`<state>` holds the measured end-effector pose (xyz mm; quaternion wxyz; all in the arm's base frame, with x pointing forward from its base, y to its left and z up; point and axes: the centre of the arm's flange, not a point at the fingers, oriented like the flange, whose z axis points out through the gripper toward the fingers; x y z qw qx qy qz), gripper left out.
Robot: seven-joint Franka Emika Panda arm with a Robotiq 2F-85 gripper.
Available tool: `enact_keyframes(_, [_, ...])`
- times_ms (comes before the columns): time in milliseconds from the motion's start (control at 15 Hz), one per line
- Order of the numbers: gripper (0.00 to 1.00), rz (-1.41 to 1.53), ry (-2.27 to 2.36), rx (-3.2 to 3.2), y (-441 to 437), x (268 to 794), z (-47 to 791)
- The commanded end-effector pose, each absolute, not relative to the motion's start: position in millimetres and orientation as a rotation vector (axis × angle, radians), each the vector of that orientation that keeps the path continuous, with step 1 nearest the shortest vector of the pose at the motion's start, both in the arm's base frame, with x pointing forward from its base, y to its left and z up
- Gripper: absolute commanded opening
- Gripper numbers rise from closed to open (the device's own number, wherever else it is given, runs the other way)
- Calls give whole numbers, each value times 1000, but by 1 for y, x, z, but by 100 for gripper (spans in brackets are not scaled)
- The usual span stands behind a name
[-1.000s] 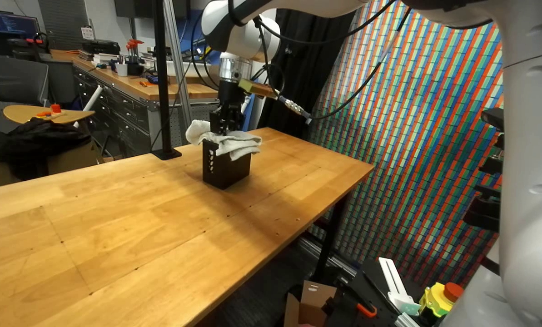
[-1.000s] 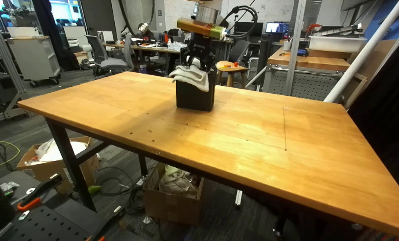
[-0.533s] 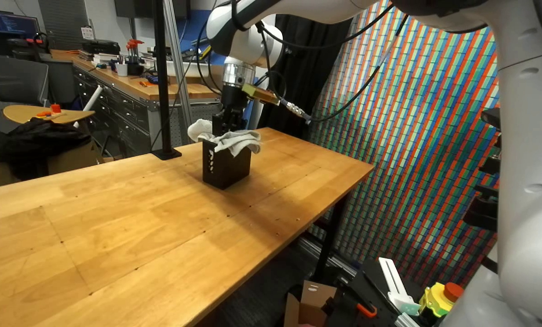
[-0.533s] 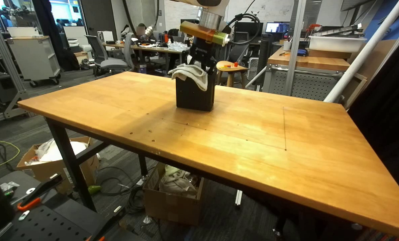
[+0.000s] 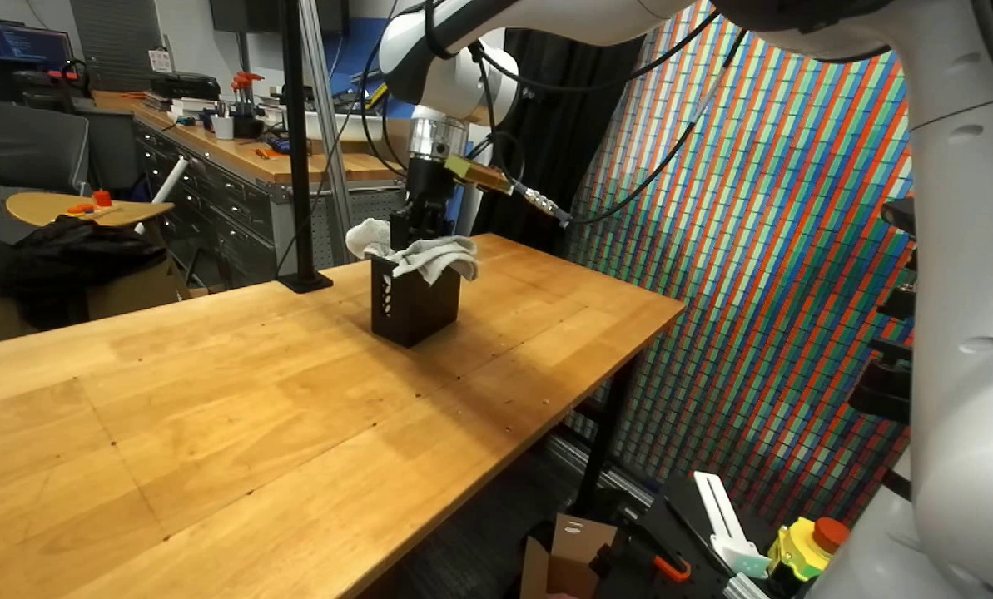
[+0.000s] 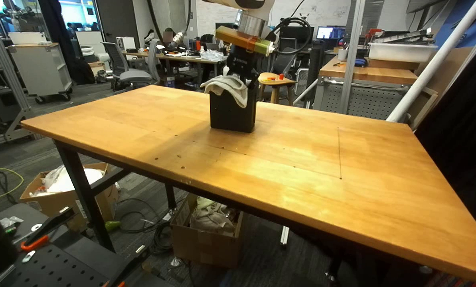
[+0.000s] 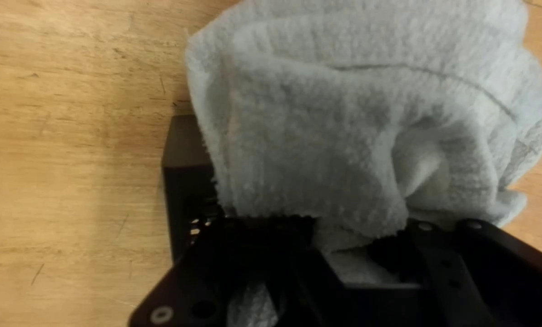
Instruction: Put the towel in the box
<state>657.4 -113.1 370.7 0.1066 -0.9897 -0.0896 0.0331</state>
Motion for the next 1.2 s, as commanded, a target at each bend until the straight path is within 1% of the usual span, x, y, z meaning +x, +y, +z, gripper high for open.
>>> enact_keyframes(0, [46, 98, -277, -2927, -114, 653, 380])
enact_keyframes(67, [55, 90, -275, -2931, -114, 652, 384])
enact_keyframes(200, [70, 69, -287, -2940, -110, 651, 397])
enact_keyframes(333, [84, 55, -301, -2950, -107, 649, 407])
enact_keyframes(400, [92, 50, -310, -2958, -104, 649, 412])
enact_keyframes(467, [98, 45, -321, -2966, -103, 648, 416])
enact_keyframes(533, [100, 37, -334, -2976, -100, 647, 422])
enact_keyframes(800, [100, 12, -396, -3029, -90, 643, 446])
enact_keyframes(867, [99, 5, -416, -3050, -88, 642, 453])
enact_keyframes(933, [77, -2, -436, -3069, -86, 641, 460])
enact_keyframes(1000, [75, -11, -458, -3091, -85, 639, 468])
enact_keyframes(1133, [59, -37, -489, -3127, -82, 635, 481])
